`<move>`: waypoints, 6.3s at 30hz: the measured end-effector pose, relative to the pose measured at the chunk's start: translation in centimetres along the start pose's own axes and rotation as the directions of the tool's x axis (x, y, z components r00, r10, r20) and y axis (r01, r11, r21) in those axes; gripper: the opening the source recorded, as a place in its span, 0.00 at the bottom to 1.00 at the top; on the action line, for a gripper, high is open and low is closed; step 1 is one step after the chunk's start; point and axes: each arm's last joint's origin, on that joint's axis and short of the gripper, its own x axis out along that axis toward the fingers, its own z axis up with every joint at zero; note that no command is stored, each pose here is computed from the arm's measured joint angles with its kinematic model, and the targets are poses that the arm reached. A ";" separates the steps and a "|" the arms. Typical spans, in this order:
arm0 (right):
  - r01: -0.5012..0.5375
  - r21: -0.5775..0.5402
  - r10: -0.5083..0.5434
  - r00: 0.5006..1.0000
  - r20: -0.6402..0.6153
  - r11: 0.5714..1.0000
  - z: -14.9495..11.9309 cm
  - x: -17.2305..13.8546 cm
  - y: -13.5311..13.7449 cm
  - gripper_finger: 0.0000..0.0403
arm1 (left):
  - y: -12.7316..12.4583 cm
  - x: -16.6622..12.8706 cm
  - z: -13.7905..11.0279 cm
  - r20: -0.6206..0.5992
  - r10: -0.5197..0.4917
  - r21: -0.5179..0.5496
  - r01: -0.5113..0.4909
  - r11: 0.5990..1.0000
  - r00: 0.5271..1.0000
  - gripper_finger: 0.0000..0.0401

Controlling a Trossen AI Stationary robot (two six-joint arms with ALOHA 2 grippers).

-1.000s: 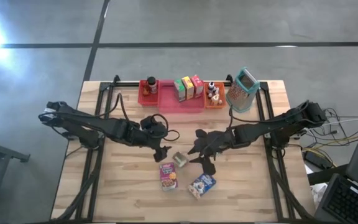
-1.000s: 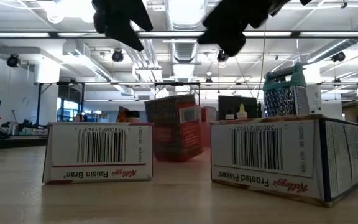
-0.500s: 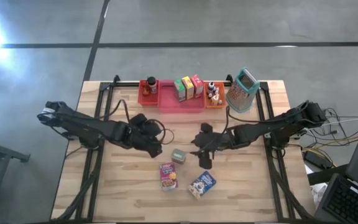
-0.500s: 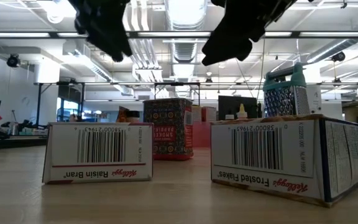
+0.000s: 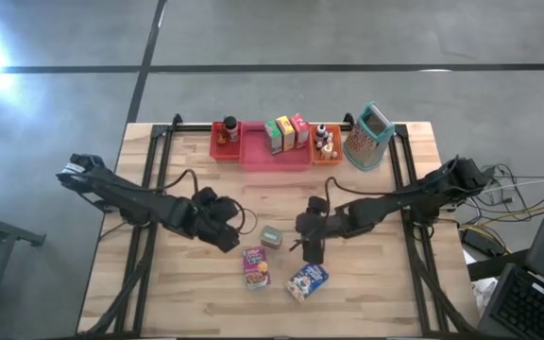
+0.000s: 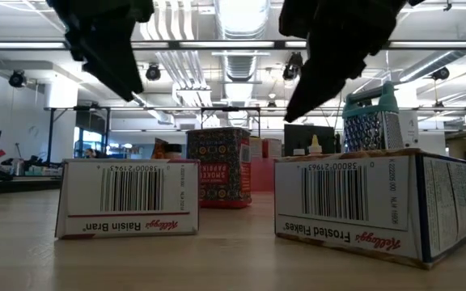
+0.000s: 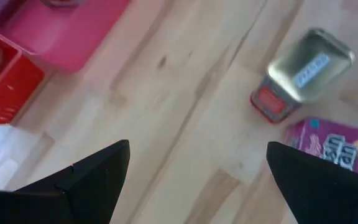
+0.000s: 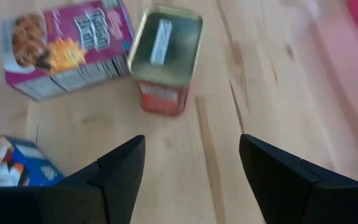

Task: Pick & Place Kitchen Items
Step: Put the red seasoning can into the red bin

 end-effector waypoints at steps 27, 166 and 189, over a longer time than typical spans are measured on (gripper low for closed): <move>0.190 0.044 -0.191 0.982 0.004 0.981 -3.0 4.6 2.6 0.65 | 0.5 2.2 -3.6 -0.074 0.051 -0.046 -0.054 0.997 0.996 0.96; 0.159 -0.002 -0.159 0.987 -0.014 0.987 -1.0 4.2 1.4 0.45 | 0.3 2.2 -3.4 -0.055 0.029 -0.063 -0.032 0.997 0.998 0.96; 0.044 0.100 0.003 0.905 -0.426 0.994 -2.4 2.5 -1.4 0.45 | 0.2 2.2 -3.4 -0.050 0.023 -0.068 -0.026 0.997 0.998 0.96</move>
